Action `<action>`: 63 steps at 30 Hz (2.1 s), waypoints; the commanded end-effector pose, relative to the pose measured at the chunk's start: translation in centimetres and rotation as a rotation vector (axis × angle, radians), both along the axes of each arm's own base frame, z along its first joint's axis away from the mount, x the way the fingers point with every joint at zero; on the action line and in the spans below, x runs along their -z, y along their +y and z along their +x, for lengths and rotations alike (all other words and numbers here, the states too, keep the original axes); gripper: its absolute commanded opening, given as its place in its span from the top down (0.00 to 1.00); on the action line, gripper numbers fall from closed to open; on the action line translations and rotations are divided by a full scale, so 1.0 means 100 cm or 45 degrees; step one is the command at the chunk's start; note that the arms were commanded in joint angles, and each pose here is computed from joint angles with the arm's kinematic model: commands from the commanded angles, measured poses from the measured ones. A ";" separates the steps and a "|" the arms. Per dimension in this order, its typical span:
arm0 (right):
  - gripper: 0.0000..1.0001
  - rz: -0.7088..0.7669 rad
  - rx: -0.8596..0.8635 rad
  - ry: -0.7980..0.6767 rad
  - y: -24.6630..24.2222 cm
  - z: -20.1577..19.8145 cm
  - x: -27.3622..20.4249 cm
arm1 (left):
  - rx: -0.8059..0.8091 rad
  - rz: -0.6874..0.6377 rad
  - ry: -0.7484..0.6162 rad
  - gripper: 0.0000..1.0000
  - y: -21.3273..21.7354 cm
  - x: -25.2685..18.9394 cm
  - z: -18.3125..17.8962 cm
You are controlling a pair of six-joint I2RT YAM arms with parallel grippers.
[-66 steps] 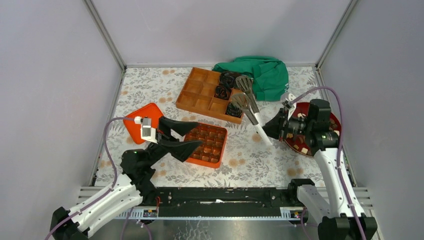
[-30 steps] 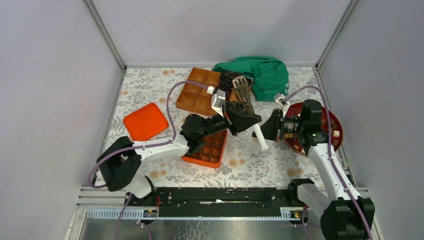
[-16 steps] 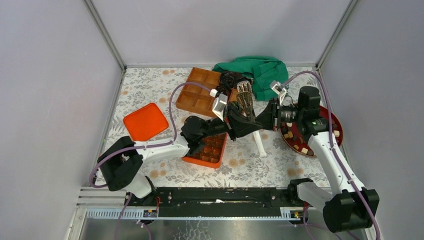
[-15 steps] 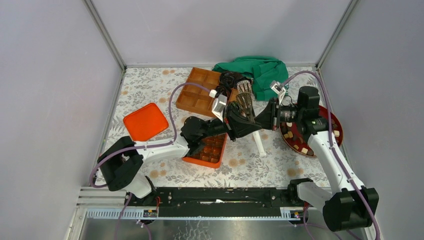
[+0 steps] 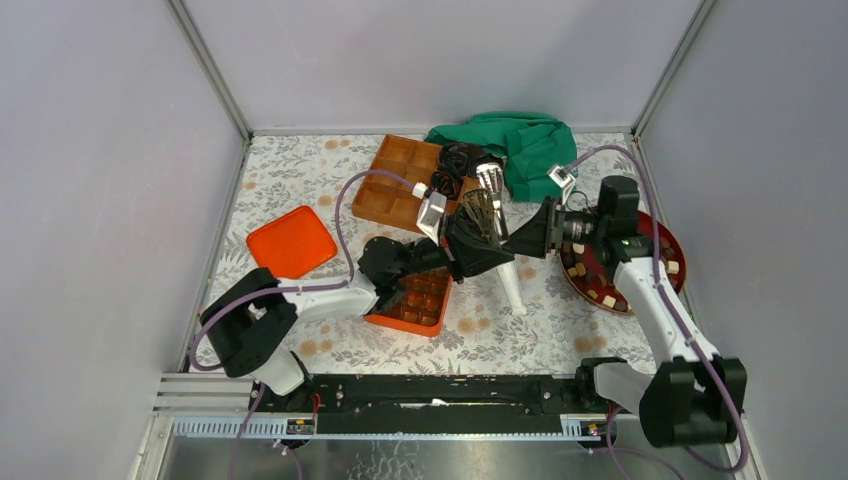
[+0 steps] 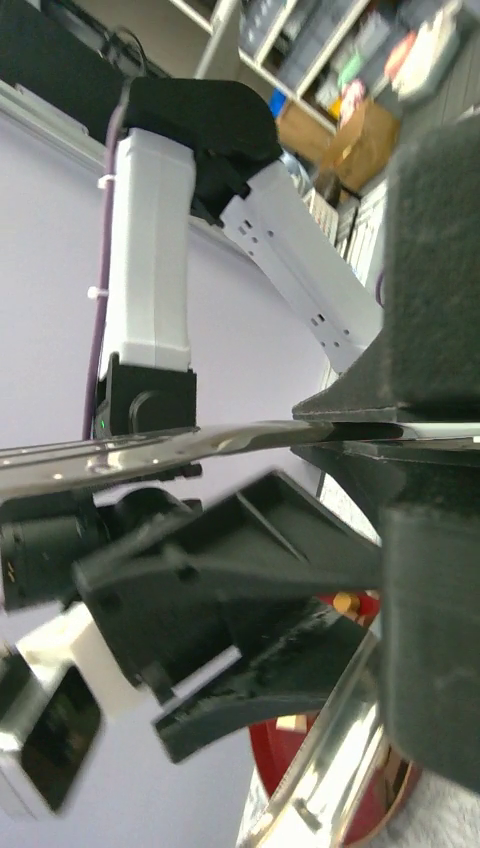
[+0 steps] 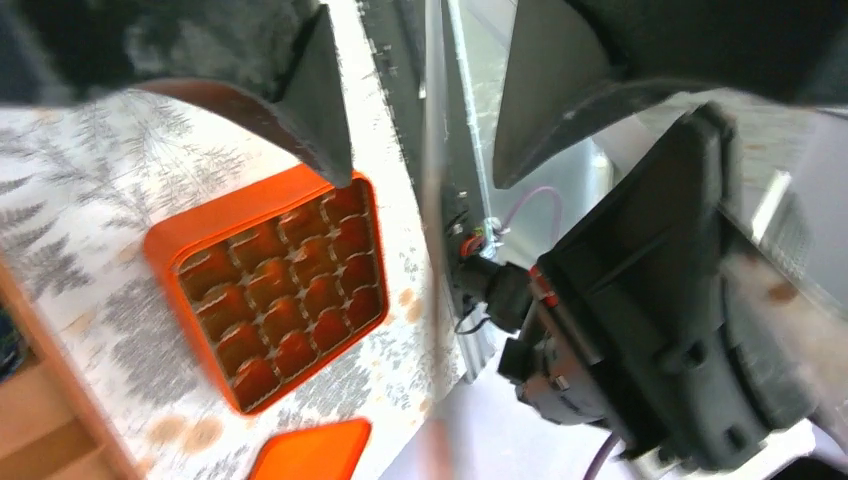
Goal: Pack the chocolate
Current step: Pick up the clamp at the center of the board.
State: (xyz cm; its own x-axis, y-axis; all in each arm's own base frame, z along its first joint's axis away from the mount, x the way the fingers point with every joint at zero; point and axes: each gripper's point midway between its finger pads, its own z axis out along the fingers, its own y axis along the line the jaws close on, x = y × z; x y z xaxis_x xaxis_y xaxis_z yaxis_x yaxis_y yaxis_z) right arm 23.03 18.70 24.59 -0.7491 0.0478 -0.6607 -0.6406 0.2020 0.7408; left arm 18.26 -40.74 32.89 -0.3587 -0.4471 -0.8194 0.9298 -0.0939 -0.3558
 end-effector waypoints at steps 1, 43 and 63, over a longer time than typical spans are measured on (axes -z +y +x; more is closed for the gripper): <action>0.31 -0.064 0.070 -0.309 -0.009 -0.009 -0.026 | 0.152 -0.155 -0.004 1.00 0.010 -0.033 -0.010; 0.16 0.123 -0.101 -0.331 0.021 -0.048 -0.048 | -0.176 -0.430 0.207 1.00 0.017 -0.055 0.032; 0.50 0.140 -0.064 -0.232 0.019 -0.046 -0.045 | -0.234 -0.440 0.256 0.57 0.027 -0.050 0.036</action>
